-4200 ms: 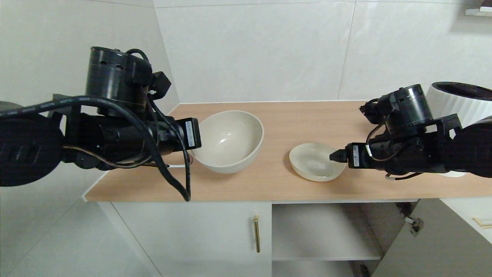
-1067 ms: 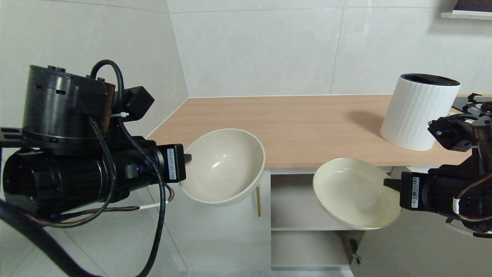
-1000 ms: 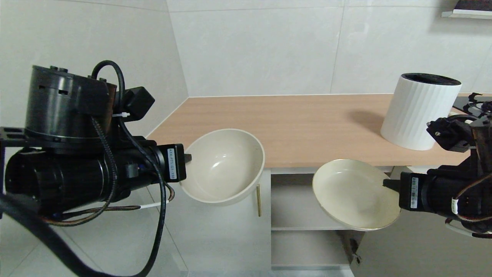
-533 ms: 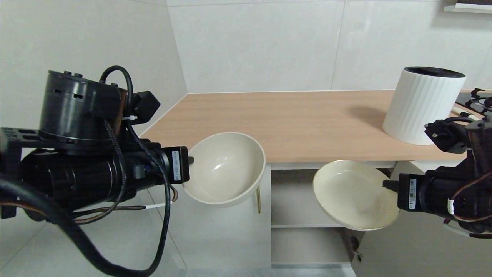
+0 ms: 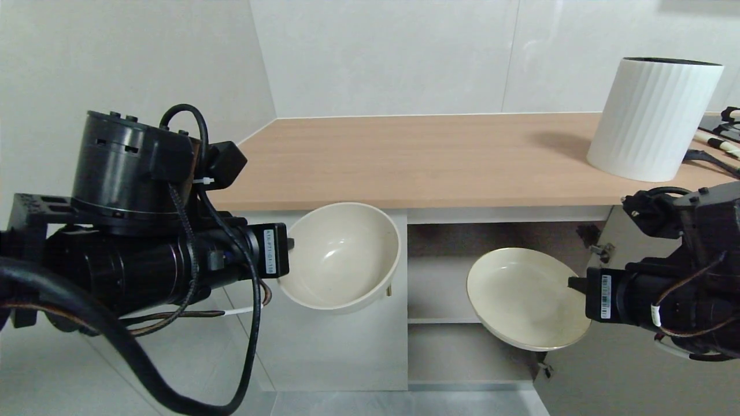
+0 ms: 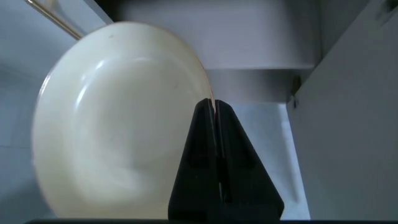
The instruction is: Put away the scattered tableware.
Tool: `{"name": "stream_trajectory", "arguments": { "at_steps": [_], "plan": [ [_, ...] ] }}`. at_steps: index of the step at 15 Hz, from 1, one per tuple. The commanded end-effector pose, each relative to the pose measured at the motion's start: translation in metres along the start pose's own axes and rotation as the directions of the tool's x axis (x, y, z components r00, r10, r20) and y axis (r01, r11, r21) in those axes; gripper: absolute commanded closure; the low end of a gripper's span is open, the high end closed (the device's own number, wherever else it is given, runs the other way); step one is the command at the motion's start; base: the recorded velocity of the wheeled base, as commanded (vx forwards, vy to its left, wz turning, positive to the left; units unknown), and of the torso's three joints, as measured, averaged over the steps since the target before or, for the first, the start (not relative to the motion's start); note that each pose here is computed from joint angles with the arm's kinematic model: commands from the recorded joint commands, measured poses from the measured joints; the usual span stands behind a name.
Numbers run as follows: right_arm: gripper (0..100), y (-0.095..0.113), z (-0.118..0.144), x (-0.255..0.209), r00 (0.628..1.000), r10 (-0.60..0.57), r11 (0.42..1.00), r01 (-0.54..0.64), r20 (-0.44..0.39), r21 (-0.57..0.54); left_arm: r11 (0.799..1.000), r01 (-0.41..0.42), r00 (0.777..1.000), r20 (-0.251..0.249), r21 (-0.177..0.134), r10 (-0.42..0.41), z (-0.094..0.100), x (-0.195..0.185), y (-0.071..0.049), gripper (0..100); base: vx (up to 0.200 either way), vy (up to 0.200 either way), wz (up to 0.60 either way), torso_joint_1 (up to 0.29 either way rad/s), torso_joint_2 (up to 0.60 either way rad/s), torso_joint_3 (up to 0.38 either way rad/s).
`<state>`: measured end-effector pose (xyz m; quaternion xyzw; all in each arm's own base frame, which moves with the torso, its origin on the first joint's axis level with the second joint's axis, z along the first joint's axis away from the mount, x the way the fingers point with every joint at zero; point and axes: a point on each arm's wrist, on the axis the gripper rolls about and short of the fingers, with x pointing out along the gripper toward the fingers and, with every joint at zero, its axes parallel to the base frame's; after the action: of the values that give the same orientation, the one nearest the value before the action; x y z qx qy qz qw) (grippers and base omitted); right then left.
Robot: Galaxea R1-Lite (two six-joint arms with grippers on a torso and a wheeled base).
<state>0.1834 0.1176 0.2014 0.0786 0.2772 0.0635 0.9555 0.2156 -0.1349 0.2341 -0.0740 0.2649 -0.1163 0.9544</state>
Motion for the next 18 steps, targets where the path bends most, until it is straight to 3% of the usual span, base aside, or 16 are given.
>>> {"name": "stream_trajectory", "arguments": {
  "at_steps": [1, 7, 13, 15, 18],
  "plan": [
    [100, 0.001, -0.003, 0.006, 1.0, -0.008, 1.0, 0.008, -0.018, -0.008, 1.0, -0.002, 1.0, -0.002, 0.0, 0.002, 0.0, 0.001, 0.0, 100, 0.0, 0.0, 0.0, -0.11, 0.46, 0.359],
    [100, 0.003, -0.007, 0.015, 1.0, -0.025, 1.0, 0.025, -0.018, -0.011, 1.0, -0.003, 1.0, -0.005, 0.002, 0.003, -0.001, 0.002, 0.0, 100, 0.0, 0.0, 0.0, -0.051, 0.4, 0.34],
    [100, 0.002, -0.011, 0.02, 0.999, -0.039, 0.999, 0.038, -0.032, -0.02, 1.0, -0.003, 1.0, -0.005, 0.002, 0.003, -0.001, 0.002, 0.0, 100, 0.0, 0.0, 0.0, -0.004, 0.04, 0.034],
    [100, 0.003, -0.018, 0.028, 0.997, -0.035, 0.999, 0.032, -0.076, -0.038, 1.0, -0.001, 1.0, -0.005, 0.002, 0.001, -0.001, 0.002, 0.0, 100, 0.0, 0.0, 0.0, 0.0, 0.0, 0.0],
    [100, 0.003, -0.041, 0.088, 0.965, -0.095, 0.994, 0.081, -0.243, -0.069, 1.0, -0.001, 1.0, -0.01, 0.009, 0.002, -0.002, 0.002, 0.0, 100, 0.0, 0.0, 0.0, 0.0, 0.0, 0.0]
  ]
}}
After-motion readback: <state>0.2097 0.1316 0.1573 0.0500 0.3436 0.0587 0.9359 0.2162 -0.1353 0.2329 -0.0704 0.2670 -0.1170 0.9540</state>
